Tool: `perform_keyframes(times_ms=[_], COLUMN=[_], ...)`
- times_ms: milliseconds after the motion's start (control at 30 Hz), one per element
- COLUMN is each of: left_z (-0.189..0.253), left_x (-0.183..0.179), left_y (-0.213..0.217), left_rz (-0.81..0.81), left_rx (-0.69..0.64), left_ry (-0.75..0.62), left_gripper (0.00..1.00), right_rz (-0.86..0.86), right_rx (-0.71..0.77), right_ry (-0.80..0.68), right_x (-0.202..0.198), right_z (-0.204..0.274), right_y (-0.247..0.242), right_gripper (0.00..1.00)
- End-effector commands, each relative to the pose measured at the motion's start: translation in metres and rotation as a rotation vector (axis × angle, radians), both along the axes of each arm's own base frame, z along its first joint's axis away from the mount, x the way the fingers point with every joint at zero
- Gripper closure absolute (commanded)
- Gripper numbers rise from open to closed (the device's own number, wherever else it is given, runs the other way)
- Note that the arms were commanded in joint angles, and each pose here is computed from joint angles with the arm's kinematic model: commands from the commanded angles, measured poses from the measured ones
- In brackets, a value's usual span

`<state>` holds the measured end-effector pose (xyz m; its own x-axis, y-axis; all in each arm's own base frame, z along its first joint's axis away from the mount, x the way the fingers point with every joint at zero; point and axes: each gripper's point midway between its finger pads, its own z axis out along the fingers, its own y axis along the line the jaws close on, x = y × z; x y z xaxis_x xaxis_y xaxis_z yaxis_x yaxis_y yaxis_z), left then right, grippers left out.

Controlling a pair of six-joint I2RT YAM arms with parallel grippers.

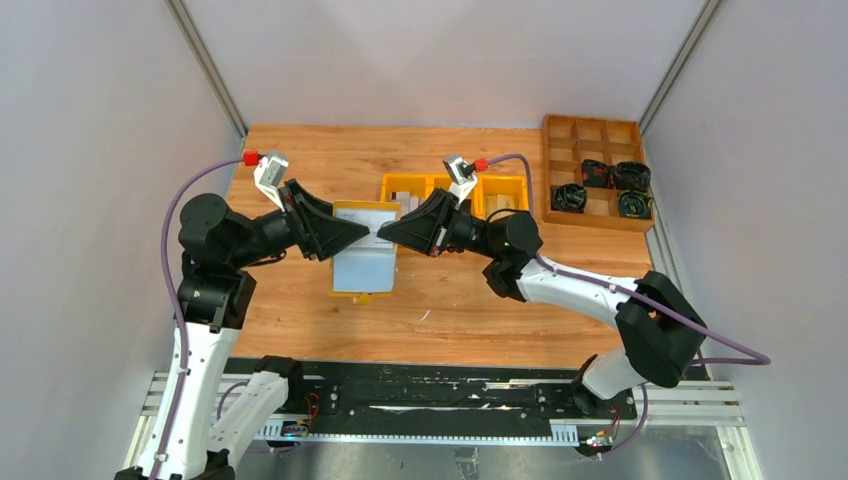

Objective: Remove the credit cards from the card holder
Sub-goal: Remove the credit card from the card holder.

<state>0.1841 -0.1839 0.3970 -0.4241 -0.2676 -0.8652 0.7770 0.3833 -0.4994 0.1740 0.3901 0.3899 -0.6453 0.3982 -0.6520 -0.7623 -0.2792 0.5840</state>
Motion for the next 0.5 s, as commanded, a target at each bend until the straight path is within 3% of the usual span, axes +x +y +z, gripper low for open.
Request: perform_keyframes(times_ms=[0, 100, 133, 167, 300, 467], left_z=[-0.016, -0.027, -0.030, -0.034, -0.051, -0.075], left_x=[-0.005, -0.015, -0.019, -0.024, -0.033, -0.041], left_y=[0.001, 0.003, 0.004, 0.004, 0.003, -0.004], left_rz=[-0.043, -0.125, -0.151, -0.184, -0.271, -0.353], left_rx=[0.102, 0.223, 0.249, 0.272, 0.310, 0.302], left_ry=[-0.005, -0.105, -0.124, -0.133, -0.105, -0.030], left_gripper=[0.34, 0.24, 0.24, 0.24, 0.32, 0.42], right_rz=[0.079, 0.148, 0.172, 0.181, 0.258, 0.313], right_rx=[-0.043, -0.248, -0.341, -0.414, -0.642, -0.746], right_ry=[-0.032, -0.131, -0.112, -0.189, -0.228, -0.285], right_x=[-0.008, -0.019, -0.021, -0.023, -0.030, -0.036], right_z=[0.004, -0.018, -0.033, -0.037, -0.066, -0.068], right_y=[-0.014, -0.010, -0.010, -0.009, -0.017, -0.019], right_gripper=[1.00, 1.00, 1.00, 1.00, 1.00, 1.00])
